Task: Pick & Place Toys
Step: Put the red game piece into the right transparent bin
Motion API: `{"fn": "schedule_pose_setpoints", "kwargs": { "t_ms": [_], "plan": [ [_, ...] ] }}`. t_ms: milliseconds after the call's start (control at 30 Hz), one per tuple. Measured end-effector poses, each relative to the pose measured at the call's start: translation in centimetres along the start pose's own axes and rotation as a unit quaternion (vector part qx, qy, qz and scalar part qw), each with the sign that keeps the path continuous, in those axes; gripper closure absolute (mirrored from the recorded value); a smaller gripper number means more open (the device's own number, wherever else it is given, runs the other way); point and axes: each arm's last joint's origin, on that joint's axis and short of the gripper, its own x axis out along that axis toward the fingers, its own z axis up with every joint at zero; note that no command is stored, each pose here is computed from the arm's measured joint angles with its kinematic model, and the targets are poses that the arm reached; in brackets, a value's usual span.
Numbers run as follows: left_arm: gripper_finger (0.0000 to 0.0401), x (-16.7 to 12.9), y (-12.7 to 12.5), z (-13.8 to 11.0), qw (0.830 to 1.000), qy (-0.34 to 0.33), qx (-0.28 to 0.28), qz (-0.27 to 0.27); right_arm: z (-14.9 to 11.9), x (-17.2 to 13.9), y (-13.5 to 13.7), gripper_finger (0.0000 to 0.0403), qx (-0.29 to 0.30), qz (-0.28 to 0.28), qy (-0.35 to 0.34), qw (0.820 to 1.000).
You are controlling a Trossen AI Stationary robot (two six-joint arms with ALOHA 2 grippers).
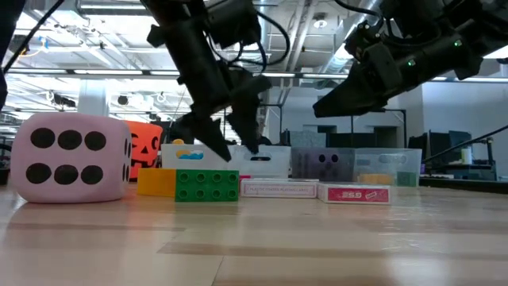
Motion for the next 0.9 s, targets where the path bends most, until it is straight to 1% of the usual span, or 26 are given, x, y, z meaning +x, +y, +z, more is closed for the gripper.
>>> {"fn": "schedule_pose_setpoints", "kwargs": {
  "t_ms": [200, 400, 600, 900],
  "plan": [
    [0.0103, 1.0, 0.0, -0.7, 0.999, 0.033, -0.019, -0.003, 0.0, 0.0, 0.0, 0.0148, 0.0, 0.0, 0.002, 1.0],
    [0.0103, 1.0, -0.1, -1.3, 0.998, 0.055, -0.036, 0.003, -0.1, 0.0, 0.0, 0.0148, 0.0, 0.0, 0.005, 1.0],
    [0.0103, 1.0, -0.1, -1.5, 0.997, 0.059, -0.04, 0.007, -0.2, 0.0, 0.0, 0.0148, -0.001, -0.001, 0.008, 1.0],
    [0.0103, 1.0, 0.2, -1.3, 0.998, 0.037, -0.047, 0.031, -0.2, 0.0, 0.0, 0.0148, -0.001, -0.001, 0.008, 1.0]
  ]
}}
